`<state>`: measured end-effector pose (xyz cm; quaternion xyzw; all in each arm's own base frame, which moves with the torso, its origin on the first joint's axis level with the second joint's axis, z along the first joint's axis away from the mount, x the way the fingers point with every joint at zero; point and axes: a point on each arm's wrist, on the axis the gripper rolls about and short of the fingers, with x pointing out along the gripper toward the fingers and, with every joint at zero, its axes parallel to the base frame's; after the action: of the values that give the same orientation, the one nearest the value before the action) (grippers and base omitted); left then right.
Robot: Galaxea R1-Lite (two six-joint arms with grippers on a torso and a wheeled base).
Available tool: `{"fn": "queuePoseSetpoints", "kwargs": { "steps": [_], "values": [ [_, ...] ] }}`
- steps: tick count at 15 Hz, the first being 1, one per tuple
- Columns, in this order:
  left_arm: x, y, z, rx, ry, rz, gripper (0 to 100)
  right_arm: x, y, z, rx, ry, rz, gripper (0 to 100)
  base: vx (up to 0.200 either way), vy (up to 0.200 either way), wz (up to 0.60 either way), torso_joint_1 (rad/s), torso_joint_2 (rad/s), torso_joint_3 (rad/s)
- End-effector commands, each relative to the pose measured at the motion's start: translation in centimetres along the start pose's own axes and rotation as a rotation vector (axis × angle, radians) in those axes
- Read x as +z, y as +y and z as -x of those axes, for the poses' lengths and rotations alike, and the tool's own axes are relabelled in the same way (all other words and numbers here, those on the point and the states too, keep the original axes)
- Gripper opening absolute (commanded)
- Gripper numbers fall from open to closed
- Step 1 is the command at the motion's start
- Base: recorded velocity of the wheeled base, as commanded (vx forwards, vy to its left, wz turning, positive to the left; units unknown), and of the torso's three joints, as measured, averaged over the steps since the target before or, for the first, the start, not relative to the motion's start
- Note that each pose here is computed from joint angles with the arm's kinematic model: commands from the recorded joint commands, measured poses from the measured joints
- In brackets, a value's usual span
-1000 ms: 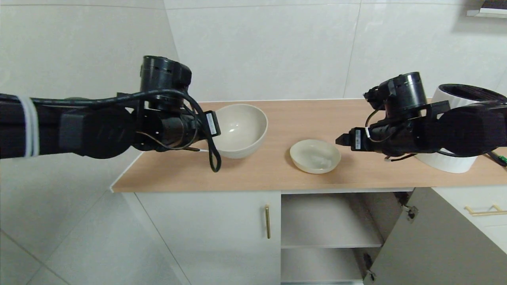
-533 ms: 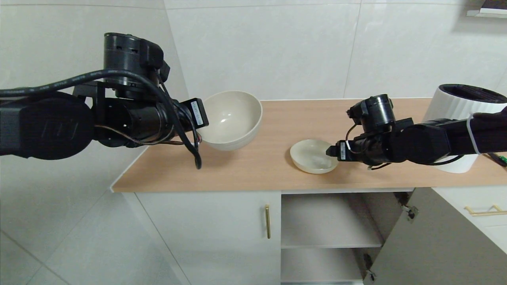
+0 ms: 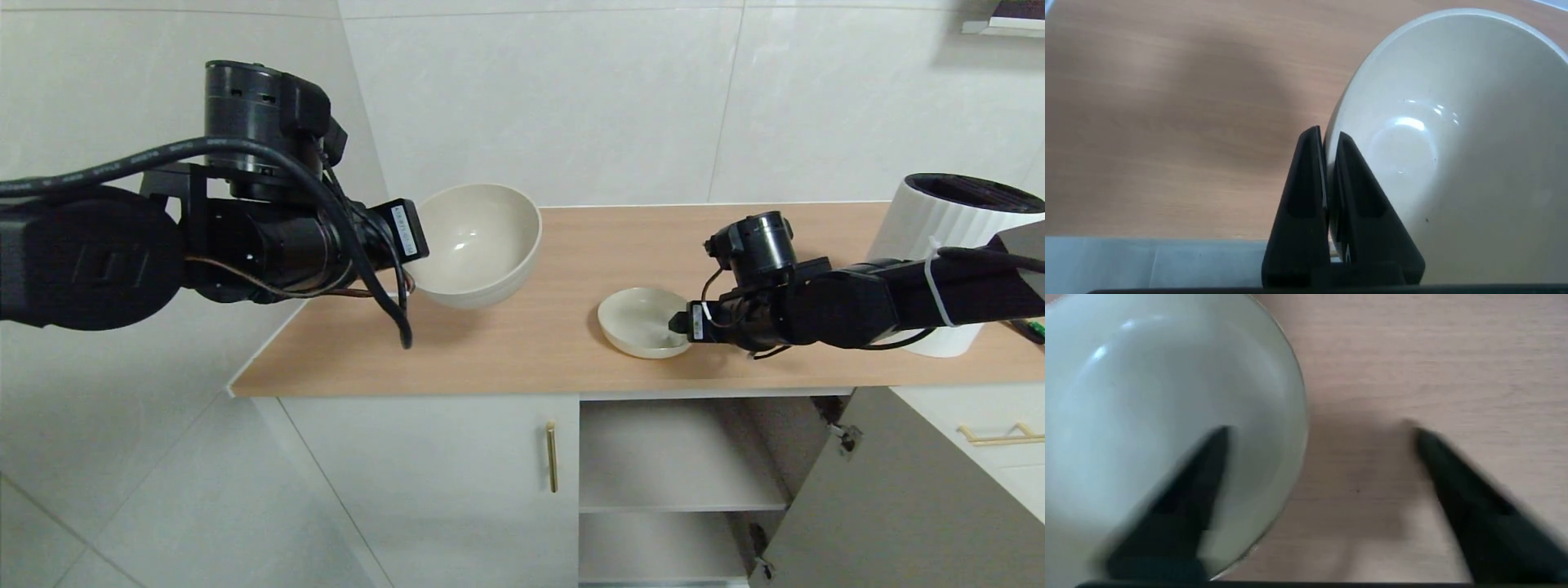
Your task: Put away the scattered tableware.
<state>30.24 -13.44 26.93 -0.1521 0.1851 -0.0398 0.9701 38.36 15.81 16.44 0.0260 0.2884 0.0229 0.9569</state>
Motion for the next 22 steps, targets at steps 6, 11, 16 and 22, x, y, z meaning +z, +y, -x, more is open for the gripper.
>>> {"fn": "queuePoseSetpoints", "kwargs": {
  "steps": [6,11,16,22],
  "values": [
    [-0.1,0.1,0.4,-0.009,0.008,-0.002,0,1.2,-0.2,1.7,0.018,-0.048,-0.044,0,0.0,0.0,0.0,0.0,0.0,0.0],
    [-3.3,1.2,2.4,-0.017,0.109,-0.079,0,1.9,-2.0,9.1,0.101,-0.074,-0.063,0,0.0,0.0,0.0,0.0,0.0,0.0],
    [-6.3,2.9,3.6,-0.007,0.211,-0.103,0,-0.1,-4.2,15.7,0.233,0.014,-0.048,0,0.0,0.0,0.0,0.0,0.0,0.0],
    [-6.9,3.2,4.3,-0.007,0.214,-0.087,0,-1.9,-4.5,15.0,0.216,0.083,-0.035,0,-0.167,0.0,0.0,0.004,0.0,0.001]
  ]
}}
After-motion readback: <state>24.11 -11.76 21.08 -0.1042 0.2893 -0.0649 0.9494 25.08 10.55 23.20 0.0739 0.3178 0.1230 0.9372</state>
